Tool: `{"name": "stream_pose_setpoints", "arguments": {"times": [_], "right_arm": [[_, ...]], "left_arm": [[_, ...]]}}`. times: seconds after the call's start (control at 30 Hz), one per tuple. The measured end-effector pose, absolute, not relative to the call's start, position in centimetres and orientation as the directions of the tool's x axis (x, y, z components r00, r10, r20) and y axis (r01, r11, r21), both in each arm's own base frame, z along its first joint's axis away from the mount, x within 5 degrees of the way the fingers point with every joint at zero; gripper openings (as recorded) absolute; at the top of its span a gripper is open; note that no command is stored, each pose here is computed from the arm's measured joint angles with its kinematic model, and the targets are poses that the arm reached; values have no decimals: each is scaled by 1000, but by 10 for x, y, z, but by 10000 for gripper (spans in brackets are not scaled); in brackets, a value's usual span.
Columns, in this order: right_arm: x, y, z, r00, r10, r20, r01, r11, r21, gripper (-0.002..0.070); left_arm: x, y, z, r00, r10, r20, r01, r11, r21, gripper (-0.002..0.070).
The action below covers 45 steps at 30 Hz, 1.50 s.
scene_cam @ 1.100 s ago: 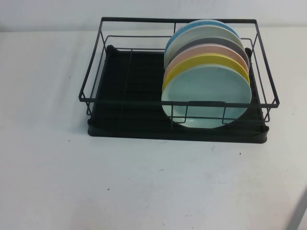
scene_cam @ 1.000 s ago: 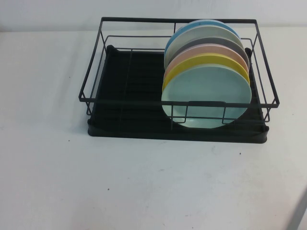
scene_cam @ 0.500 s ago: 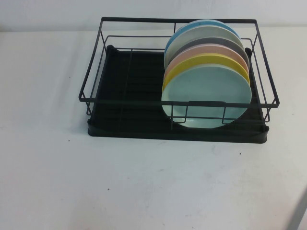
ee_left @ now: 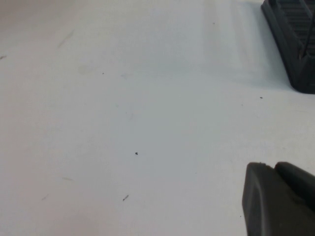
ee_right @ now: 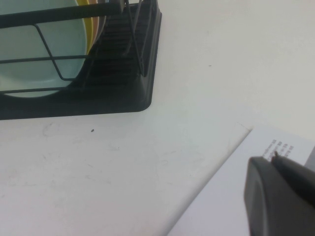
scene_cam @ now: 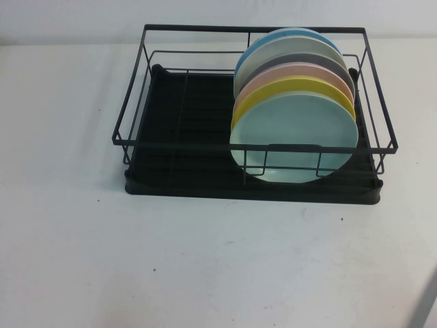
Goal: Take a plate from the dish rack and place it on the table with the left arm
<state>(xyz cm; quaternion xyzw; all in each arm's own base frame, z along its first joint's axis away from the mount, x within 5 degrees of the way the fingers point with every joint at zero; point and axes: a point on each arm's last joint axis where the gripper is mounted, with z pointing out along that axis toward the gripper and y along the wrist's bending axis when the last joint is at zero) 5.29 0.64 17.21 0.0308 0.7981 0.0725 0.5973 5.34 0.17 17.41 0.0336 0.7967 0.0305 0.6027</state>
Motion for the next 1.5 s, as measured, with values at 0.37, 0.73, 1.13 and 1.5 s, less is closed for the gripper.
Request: {"name": "stream_pose_setpoints", "arguments": {"times": [0.37,0.73,1.13,1.5], "right_arm": [[53,6,172,-284,136,-949,-38,988,152,-18],[53,6,172,-284,136,-949,-38,988,152,-18],[53,6,172,-284,136,-949,-38,988,152,-18],[53,6,172,-284,136,-949,-38,988,152,-18]], "left_arm": [[55,-1,182,-189,-112,-976,1,993,-114,-4],[57,-3,203,5,-706,-709,62,708,-704,-4],[56,-16,289,-274,-277,-921,103,944,-315,-4],[129,-47,387,-355,577,-735,731,662,166,-4]]}}
